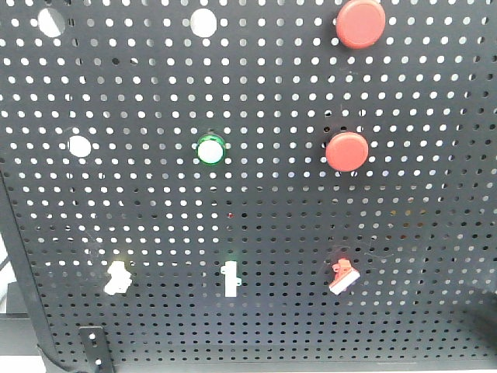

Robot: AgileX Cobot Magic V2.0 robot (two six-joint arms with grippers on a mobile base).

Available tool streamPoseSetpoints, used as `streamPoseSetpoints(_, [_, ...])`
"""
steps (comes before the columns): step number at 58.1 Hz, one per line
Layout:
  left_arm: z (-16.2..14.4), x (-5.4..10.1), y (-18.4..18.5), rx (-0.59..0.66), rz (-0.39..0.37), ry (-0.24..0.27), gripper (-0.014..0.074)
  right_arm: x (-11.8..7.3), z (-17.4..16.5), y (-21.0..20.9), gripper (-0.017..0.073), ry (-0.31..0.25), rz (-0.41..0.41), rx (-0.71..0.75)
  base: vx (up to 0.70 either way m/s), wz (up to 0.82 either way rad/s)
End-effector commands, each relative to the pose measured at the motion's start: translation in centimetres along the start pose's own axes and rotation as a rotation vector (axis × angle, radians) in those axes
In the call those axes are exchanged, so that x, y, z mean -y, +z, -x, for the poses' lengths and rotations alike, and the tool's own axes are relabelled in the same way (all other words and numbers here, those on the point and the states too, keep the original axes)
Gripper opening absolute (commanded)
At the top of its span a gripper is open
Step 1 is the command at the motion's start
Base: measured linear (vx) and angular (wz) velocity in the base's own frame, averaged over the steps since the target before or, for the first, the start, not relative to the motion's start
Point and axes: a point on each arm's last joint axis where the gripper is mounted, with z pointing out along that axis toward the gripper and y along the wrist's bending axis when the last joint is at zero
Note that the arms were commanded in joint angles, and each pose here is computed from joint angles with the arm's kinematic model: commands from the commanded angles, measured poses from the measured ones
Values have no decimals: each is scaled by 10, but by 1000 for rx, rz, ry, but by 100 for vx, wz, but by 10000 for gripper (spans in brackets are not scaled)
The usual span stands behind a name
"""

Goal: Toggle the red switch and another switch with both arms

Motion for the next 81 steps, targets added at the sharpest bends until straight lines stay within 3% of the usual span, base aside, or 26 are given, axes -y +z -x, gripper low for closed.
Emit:
streamPoseSetpoints(1, [1,0,1,58,-8,-23,2,8,-5,-16,-6,-11,-61,19,0,0])
streamPoseSetpoints(17, [1,0,1,58,-8,-23,2,11,-84,-27,-6,77,-250,214,0,0])
streamPoseSetpoints(29, [1,0,1,58,-8,-23,2,1,-144,-29,-6,55,-269,289,0,0])
streamPoseSetpoints(36, [1,0,0,58,-8,-23,2,3,-149,-28,-6,60,-282,200,0,0])
streamPoseSetpoints(59, [0,0,1,55,-8,-23,2,2,-149,-28,-6,0,-281,200,0,0])
streamPoseSetpoints(81, [0,0,1,55,-8,-23,2,2,-149,-28,-6,3,-280,200,0,0])
